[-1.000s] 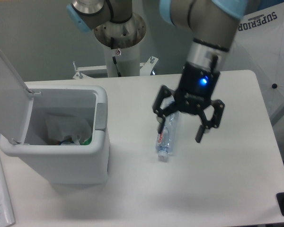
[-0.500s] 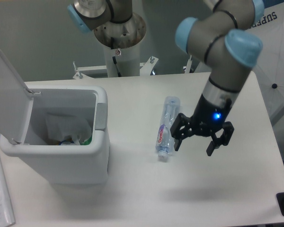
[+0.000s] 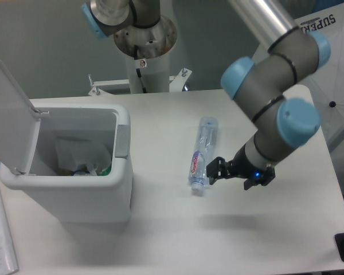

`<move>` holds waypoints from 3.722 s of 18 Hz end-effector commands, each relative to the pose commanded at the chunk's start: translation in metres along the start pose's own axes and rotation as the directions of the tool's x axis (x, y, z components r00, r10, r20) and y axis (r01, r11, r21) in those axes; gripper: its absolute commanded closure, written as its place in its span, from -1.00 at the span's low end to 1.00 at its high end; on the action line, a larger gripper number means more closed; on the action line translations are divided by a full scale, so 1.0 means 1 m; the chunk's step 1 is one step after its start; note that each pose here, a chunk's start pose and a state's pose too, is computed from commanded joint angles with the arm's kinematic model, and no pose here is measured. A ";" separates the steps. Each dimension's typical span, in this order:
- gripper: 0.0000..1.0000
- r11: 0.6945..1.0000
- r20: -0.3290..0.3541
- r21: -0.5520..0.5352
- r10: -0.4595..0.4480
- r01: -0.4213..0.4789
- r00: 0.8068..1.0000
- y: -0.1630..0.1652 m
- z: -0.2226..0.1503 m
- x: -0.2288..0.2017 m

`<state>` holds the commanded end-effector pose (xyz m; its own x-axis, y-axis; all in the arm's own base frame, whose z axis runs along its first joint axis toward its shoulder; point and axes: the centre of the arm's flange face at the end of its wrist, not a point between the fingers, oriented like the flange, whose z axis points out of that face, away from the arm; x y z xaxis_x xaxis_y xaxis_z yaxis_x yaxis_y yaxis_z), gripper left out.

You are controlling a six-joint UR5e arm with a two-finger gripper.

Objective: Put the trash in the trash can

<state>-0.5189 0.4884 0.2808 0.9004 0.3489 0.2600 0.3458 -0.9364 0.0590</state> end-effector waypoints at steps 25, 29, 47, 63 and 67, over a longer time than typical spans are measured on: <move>-1.00 0.991 0.020 -0.128 -0.030 0.032 0.999 -0.014 0.045 0.013; -1.00 0.982 0.055 -0.185 -0.029 0.038 0.998 -0.027 0.072 0.032; -0.55 0.935 0.151 -0.354 0.088 -0.030 0.985 -0.033 0.125 0.062; 1.00 0.940 0.153 -0.341 0.092 -0.035 0.984 -0.034 0.114 0.067; 1.00 0.951 0.166 -0.306 0.088 -0.033 0.982 -0.035 0.095 0.067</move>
<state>-0.4455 0.5485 0.2044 0.9586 0.2665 0.1002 0.2182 -0.9137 0.3428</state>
